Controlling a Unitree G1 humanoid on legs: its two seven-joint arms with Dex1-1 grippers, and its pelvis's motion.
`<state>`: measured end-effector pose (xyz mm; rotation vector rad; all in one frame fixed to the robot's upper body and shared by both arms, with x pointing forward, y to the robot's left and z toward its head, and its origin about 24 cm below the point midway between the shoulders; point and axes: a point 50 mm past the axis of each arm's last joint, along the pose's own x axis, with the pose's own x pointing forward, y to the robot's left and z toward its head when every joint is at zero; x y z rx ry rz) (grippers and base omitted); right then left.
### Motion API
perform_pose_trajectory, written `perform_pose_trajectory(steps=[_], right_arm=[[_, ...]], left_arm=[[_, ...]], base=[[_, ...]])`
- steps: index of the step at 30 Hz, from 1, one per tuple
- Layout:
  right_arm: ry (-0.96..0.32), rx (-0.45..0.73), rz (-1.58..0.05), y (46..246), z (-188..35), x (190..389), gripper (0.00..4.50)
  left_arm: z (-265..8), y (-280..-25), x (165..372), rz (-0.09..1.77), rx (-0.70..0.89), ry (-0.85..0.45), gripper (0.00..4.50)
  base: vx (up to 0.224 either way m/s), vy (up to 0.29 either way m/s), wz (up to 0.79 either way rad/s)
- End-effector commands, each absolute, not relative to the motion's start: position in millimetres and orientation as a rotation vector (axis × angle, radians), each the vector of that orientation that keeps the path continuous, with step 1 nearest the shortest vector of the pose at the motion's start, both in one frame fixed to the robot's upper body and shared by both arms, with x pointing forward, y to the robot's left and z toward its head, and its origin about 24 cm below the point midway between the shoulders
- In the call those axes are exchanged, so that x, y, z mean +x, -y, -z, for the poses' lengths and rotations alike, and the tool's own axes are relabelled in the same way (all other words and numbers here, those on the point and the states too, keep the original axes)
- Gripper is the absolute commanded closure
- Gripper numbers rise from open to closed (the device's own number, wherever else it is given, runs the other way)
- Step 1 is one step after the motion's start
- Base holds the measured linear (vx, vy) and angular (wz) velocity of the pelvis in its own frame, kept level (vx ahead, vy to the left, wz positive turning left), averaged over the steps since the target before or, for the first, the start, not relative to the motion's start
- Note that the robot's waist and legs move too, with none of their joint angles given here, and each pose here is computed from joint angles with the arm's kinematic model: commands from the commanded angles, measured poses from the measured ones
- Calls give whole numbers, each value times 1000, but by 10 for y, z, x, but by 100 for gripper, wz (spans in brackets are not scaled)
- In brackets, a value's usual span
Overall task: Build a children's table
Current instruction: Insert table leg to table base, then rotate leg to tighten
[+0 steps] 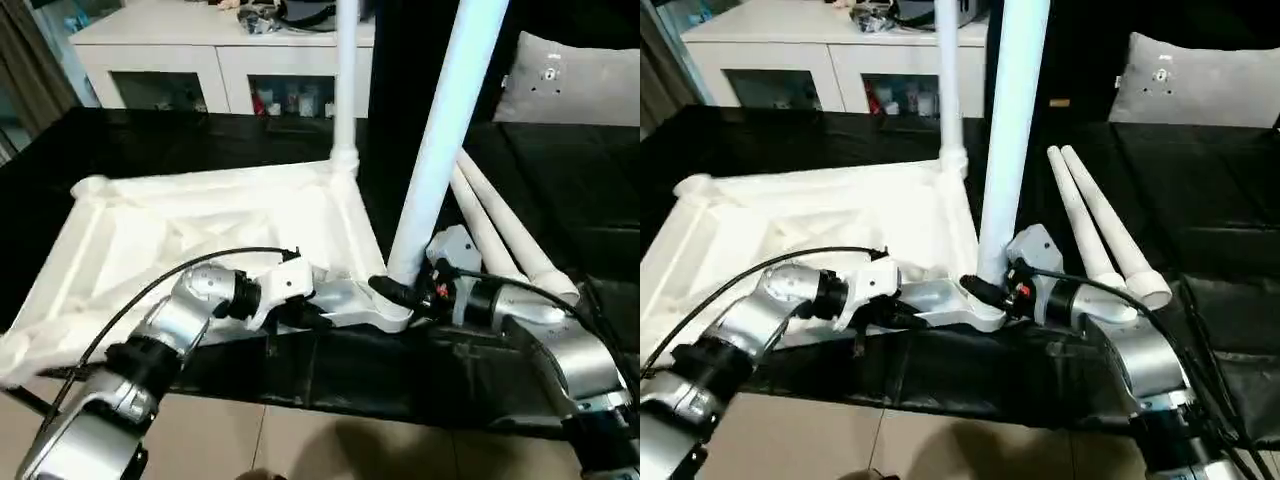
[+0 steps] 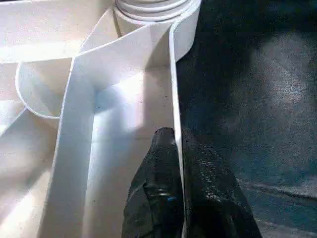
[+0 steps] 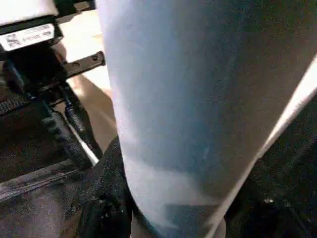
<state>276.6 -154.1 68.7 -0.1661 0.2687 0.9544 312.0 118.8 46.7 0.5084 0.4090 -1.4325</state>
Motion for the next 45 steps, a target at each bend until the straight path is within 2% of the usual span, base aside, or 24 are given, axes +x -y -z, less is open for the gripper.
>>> perform_pose_trajectory(steps=[1, 5, 12, 15, 17, 19, 21, 24, 27, 28, 30, 33, 45], right_arm=[[-592, -109, -978, 1537, -89, 2447, 260], [-582, -73, -952, 1474, -84, 2428, 260], [-558, -68, -824, 1419, -74, 2487, 260], [-539, -52, -726, 1358, -72, 2536, 260], [-527, -49, -650, 1315, -73, 2596, 260], [-523, -49, -636, 1301, -75, 2618, 260], [-503, -46, -586, 1281, -83, 2681, 260], [-480, -26, -499, 1245, -94, 2792, 260], [-476, -10, -444, 1224, -98, 2859, 260], [-492, 13, -426, 1200, -85, 2891, 260], [-487, 15, -413, 1176, -83, 2935, 260], [-485, 13, -409, 1138, -87, 2974, 260], [-480, -28, -487, 1065, -94, 3034, 260]], left_arm=[[-780, -1091, 3280, 1425, 584, -268, 450], [-832, -1114, 3367, 1409, 596, -271, 450], [-769, -1215, 3320, 1358, 516, -297, 450], [-730, -1272, 3226, 1293, 427, -312, 450], [-687, -1279, 3075, 1261, 375, -337, 450], [-680, -1275, 3040, 1259, 362, -343, 450], [-638, -1223, 2951, 1219, 335, -365, 450], [-629, -997, 2818, 1130, 275, -380, 450], [-690, -824, 2736, 1100, 224, -381, 450], [-749, -677, 2669, 1103, 200, -361, 450], [-797, -539, 2611, 1120, 202, -337, 450], [-817, -477, 2577, 1099, 207, -334, 450], [-829, -667, 2676, 1013, 334, -321, 450]], base=[[0, 0, 0], [0, 0, 0], [0, 0, 0], [0, 0, 0], [0, 0, 0], [0, 0, 0], [0, 0, 0], [0, 0, 0], [0, 0, 0], [0, 0, 0], [0, 0, 0], [0, 0, 0], [0, 0, 0]])
